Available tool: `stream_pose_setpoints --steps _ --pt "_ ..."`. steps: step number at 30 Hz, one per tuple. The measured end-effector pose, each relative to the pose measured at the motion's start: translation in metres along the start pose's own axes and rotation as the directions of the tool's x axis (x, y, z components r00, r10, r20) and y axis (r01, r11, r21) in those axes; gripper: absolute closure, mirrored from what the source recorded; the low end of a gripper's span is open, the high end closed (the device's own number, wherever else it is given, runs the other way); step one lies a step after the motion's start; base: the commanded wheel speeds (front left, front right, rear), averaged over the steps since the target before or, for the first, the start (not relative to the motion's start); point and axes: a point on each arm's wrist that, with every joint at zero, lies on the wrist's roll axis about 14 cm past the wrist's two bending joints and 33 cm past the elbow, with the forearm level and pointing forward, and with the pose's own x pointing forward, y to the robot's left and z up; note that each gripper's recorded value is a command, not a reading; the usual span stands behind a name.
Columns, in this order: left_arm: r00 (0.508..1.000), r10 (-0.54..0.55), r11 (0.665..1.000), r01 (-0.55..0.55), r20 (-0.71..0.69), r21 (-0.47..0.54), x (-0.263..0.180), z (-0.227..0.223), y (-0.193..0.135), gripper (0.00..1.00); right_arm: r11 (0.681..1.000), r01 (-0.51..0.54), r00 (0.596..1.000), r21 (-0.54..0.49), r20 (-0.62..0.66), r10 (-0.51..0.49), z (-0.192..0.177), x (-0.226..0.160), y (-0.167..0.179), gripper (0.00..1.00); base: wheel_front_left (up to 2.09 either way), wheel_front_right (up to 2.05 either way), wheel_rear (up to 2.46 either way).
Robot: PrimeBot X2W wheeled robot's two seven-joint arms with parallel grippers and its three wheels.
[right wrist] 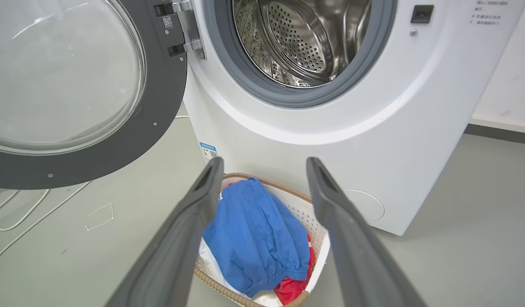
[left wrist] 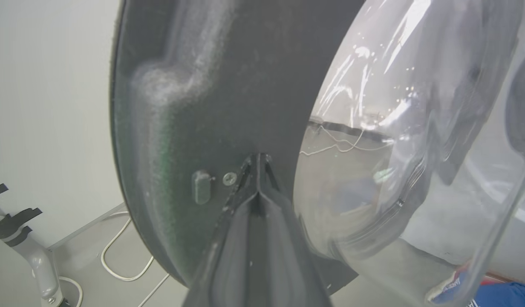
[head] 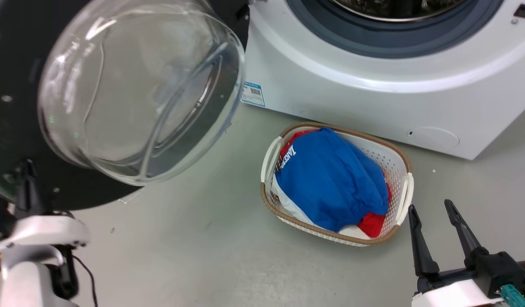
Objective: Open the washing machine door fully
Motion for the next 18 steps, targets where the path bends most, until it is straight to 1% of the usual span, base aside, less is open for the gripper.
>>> stream_pose_setpoints --steps 8,18 --pt "0.998 0.053 0.999 -0.053 -0.018 0.011 0.027 -0.006 0.013 1.00 1.000 0.024 1.000 0.001 -0.010 -0.024 -0.008 0.007 -0.011 0.00 0.00 0.00 0.00" --pt "0.996 0.078 0.997 -0.077 -0.043 0.016 0.045 -0.016 0.012 1.00 0.999 0.037 0.999 0.001 -0.025 -0.037 -0.018 0.013 -0.020 0.00 0.00 0.00 0.00"
